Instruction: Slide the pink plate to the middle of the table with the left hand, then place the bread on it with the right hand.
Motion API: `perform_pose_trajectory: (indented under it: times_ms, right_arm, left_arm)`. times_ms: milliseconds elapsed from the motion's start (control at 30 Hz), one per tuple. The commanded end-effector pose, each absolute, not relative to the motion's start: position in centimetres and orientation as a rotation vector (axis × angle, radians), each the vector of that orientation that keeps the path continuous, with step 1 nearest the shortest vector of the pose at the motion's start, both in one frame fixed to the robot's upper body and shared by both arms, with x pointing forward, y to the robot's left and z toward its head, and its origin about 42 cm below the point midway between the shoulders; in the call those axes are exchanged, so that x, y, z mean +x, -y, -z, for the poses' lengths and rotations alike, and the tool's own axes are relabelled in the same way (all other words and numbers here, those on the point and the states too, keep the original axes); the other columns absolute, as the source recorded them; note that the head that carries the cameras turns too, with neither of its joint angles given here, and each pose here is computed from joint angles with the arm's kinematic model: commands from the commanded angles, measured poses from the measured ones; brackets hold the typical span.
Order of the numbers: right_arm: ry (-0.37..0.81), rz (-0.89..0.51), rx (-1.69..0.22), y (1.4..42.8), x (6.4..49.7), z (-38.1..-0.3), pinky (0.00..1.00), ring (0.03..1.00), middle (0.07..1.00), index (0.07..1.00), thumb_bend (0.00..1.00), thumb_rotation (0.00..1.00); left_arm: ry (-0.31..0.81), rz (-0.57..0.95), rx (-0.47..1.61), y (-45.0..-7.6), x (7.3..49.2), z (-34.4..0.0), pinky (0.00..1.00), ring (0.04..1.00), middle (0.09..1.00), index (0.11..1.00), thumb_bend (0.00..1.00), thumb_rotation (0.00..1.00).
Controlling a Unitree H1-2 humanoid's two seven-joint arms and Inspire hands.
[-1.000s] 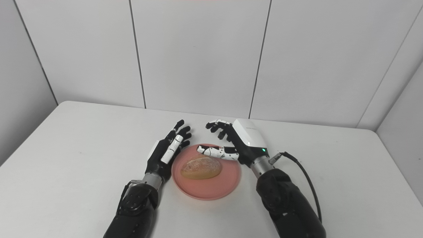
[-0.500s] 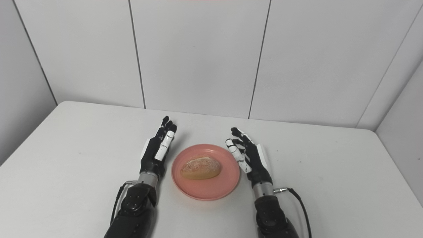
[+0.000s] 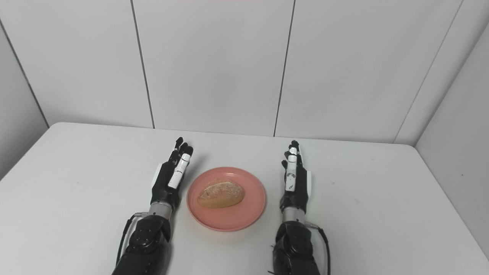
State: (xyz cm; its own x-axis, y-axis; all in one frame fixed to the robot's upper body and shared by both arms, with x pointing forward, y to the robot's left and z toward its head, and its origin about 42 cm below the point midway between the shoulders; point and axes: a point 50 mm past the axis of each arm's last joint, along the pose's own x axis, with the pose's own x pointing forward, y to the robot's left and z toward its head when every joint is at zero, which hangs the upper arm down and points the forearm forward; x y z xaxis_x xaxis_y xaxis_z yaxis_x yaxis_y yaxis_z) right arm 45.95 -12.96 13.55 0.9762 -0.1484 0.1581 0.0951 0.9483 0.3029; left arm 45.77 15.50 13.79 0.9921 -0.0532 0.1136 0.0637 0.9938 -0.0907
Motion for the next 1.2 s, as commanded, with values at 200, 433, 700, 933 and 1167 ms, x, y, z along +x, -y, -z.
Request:
perform_pose_trajectory:
  times_ms: [200,433,700,933,1167]
  right_arm:
    - [0.099,0.187,0.43,11.8,44.0,-10.6,0.97,0.956,0.969,0.954,0.78,1.0]
    - [0.084,0.158,0.338,12.1,44.0,-10.4,1.0,0.988,0.979,0.969,0.75,1.0]
    - [0.099,0.114,0.174,13.3,43.8,-10.0,1.0,0.985,0.962,0.94,0.78,1.0]
    - [0.087,0.114,0.117,14.2,43.8,-10.0,1.0,0.975,0.954,0.931,0.76,1.0]
    - [0.087,0.122,0.122,14.8,43.9,-10.4,0.95,0.928,0.927,0.902,0.77,1.0]
  left_arm:
    - [0.044,0.066,-0.095,-16.4,44.9,-12.1,1.0,1.0,1.0,1.0,0.72,0.72]
    - [0.081,0.005,-0.106,-15.9,44.5,-12.1,1.0,1.0,1.0,1.0,0.7,0.74]
    - [0.112,-0.074,-0.174,-14.9,44.0,-11.7,1.0,1.0,1.0,1.0,0.65,0.81]
    - [0.112,-0.085,-0.193,-14.6,43.9,-11.7,1.0,1.0,1.0,1.0,0.67,0.8]
    - [0.108,-0.077,-0.19,-14.7,43.9,-11.7,1.0,1.0,1.0,1.0,0.65,0.8]
